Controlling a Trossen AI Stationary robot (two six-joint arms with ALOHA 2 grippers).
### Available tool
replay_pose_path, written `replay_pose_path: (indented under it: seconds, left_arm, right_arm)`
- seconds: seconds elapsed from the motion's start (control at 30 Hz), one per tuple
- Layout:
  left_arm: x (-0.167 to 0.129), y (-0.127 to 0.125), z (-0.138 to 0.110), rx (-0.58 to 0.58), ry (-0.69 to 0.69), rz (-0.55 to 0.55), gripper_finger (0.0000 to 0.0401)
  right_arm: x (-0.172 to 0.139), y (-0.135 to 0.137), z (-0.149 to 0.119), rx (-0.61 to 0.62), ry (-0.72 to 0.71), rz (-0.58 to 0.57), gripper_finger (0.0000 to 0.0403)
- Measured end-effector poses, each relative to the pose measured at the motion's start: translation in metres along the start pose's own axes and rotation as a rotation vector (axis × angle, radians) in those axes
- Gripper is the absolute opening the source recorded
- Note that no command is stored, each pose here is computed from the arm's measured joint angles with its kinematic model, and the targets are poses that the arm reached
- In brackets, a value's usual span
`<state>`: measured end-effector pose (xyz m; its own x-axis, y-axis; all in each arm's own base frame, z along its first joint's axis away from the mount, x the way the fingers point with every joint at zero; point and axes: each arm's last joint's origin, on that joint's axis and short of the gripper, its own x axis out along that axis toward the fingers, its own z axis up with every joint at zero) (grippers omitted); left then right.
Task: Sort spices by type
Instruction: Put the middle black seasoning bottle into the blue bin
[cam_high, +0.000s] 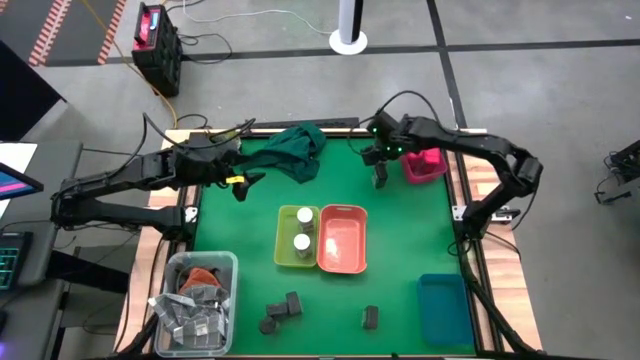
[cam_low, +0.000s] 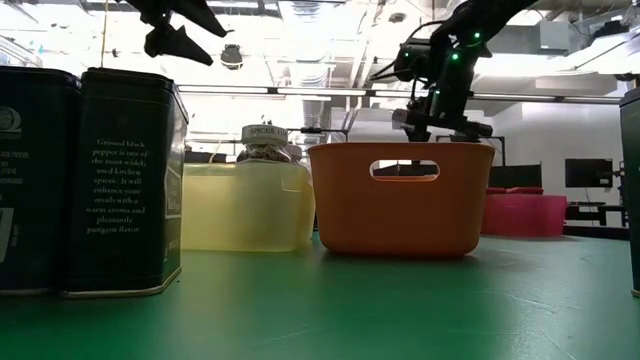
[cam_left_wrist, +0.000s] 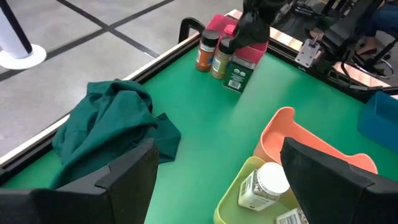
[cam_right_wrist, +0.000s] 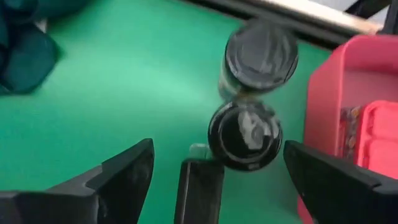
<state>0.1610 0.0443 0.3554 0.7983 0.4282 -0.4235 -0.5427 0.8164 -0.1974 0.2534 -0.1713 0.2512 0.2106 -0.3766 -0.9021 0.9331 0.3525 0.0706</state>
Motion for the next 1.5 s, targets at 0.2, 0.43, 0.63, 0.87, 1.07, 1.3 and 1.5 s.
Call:
replay_pose_path:
  seconds: [0.2,0.43,0.63,0.87,1.07,1.3,1.5]
  left_arm:
    - [0.0,0.0,0.0,-0.001,0.005,-0.005,0.032]
    - [0.0,0.001,-0.003,-0.005,0.034,0.003,0.032]
    - [0.0,0.001,-0.004,-0.001,0.047,0.007,0.032]
    - [0.0,0.001,-0.004,0.005,0.049,0.007,0.032]
    - [0.0,0.001,-0.005,0.018,0.049,0.007,0.032]
    - [0.0,0.001,-0.005,0.04,0.049,0.006,0.032]
    - [0.0,0.002,-0.006,0.047,0.069,0.003,0.032]
  right_arm:
    - [0.009,0.001,0.0,-0.004,0.014,-0.014,0.0364]
    - [0.017,-0.006,0.002,0.004,0.037,-0.068,0.0344]
    - [0.01,0.0,-0.002,-0.01,0.04,-0.025,0.0338]
    - [0.002,0.011,-0.007,-0.096,0.055,0.032,0.0338]
    - [-0.02,0.041,-0.005,-0.436,-0.018,0.124,0.0337]
    - [0.002,0.056,0.02,-0.632,0.018,0.055,0.0329]
    - [0.039,0.068,0.036,-0.825,0.188,-0.002,0.0338]
